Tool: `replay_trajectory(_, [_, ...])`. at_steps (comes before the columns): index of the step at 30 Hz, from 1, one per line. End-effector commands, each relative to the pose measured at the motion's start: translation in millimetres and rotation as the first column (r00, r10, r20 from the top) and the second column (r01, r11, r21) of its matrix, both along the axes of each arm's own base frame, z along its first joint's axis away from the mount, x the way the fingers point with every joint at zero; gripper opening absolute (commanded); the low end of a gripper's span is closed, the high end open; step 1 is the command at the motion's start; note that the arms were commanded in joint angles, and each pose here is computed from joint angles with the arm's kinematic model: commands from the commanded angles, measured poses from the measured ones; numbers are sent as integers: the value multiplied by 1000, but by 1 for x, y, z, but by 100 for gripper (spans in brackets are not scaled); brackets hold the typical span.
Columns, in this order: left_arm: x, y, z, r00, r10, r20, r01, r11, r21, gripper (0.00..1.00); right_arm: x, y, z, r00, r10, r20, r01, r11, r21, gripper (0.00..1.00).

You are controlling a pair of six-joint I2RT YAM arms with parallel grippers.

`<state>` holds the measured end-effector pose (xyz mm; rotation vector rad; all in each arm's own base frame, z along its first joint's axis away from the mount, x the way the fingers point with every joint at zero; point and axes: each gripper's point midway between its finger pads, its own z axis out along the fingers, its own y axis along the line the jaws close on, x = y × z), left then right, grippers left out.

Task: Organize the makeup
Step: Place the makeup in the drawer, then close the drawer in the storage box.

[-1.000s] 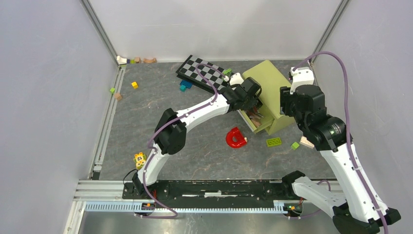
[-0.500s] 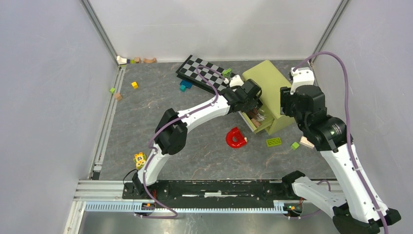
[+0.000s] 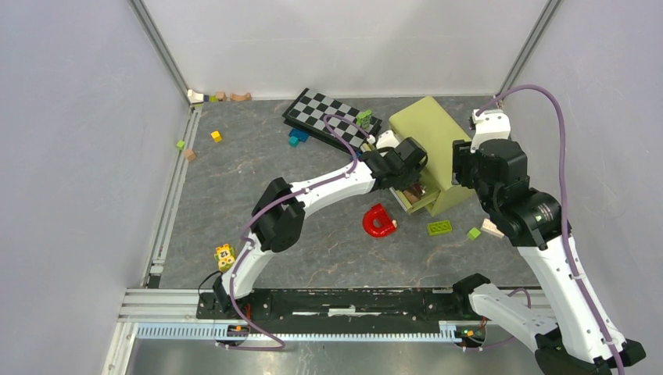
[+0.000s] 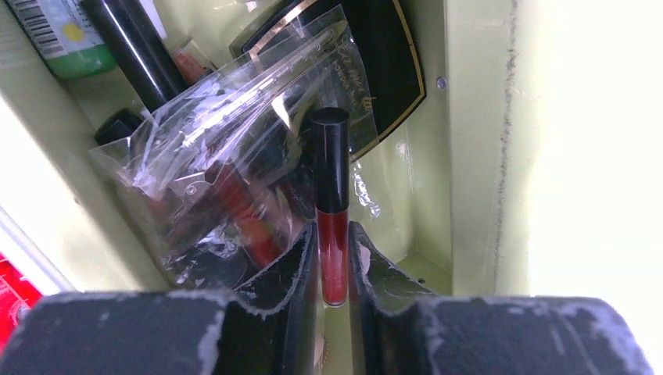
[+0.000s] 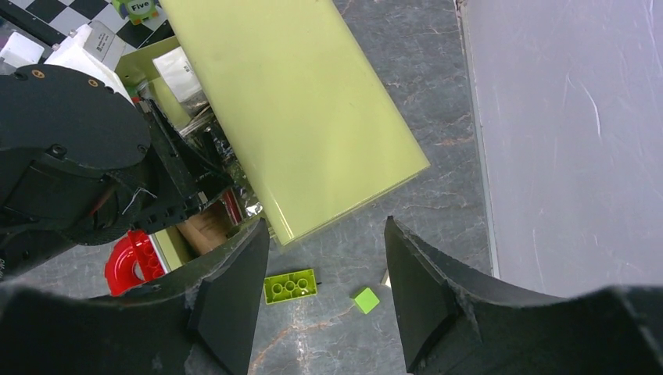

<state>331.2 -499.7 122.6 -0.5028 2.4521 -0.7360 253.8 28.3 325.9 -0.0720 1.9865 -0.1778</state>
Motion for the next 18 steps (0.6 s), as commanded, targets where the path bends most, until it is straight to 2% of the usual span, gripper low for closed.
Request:
replay_trajectory(1, [6,-4,46,998,22,60,-17,996,-89,28,1,-2,13,999,-23,47,22,999,23,64])
replay_trajectory(9, [10,-7,93,986,-37,165,55,993,-106,43,5,-2,21,998,-27,58,26,999,22,64])
replay_trajectory(18, [7,18,166,932,-109,347,142,987,-69,52,24,5,4,998,-54,33,53,998,27,71])
